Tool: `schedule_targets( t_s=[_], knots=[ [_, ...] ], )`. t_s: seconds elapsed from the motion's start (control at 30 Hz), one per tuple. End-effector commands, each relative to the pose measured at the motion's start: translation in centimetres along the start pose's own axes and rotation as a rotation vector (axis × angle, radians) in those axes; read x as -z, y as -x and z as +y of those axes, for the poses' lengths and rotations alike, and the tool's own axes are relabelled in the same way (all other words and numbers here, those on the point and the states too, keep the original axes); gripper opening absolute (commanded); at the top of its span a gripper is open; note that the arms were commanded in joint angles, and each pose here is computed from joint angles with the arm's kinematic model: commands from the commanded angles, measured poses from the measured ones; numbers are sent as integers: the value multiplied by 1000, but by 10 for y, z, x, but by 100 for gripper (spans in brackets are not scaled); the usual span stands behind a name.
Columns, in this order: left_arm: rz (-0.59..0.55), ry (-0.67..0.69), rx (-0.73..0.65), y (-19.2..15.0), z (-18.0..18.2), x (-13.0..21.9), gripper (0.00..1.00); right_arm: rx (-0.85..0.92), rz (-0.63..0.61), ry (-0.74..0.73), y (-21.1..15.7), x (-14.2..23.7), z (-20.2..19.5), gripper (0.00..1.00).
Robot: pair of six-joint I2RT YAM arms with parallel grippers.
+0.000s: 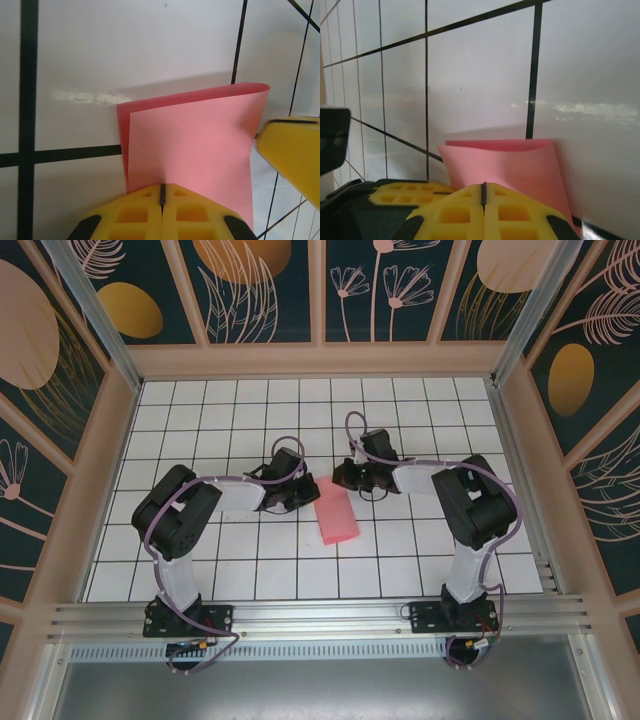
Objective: Fold a paper plane with a square sheet of paper (pick it up from the middle)
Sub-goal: Fold the square sheet of paper in half at the center of the table.
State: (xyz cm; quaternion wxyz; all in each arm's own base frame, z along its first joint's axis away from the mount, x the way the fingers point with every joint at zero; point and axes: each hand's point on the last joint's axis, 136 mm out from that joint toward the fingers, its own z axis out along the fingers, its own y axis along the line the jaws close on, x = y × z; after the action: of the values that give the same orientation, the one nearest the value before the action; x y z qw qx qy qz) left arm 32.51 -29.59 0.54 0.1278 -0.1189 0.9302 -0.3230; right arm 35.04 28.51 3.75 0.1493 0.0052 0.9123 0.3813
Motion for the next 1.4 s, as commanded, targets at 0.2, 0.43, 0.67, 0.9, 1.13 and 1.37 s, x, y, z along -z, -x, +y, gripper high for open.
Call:
schedule_targets(
  t_s=[0.2, 0.43, 0.67, 0.9, 1.13, 1.37],
  knots=[
    [124, 439, 70, -56, 134, -7, 4, -96, -49, -121, 17, -13, -38, 0],
    [126, 441, 72, -59, 137, -5, 5, -197, -142, -176, 39, -1, -57, 0],
    [124, 439, 69, -58, 136, -5, 5, -135, -175, -127, 52, 15, -36, 0],
    [117, 431, 61, -55, 132, -5, 5, 13, -57, 12, 8, 27, 0, 0],
    [115, 434, 61, -54, 132, -5, 5, 24, 118, -1, -46, 15, -13, 0],
    [114, 441, 65, -54, 134, -5, 4, 5, 172, -62, -67, 16, -38, 0]
  ],
)
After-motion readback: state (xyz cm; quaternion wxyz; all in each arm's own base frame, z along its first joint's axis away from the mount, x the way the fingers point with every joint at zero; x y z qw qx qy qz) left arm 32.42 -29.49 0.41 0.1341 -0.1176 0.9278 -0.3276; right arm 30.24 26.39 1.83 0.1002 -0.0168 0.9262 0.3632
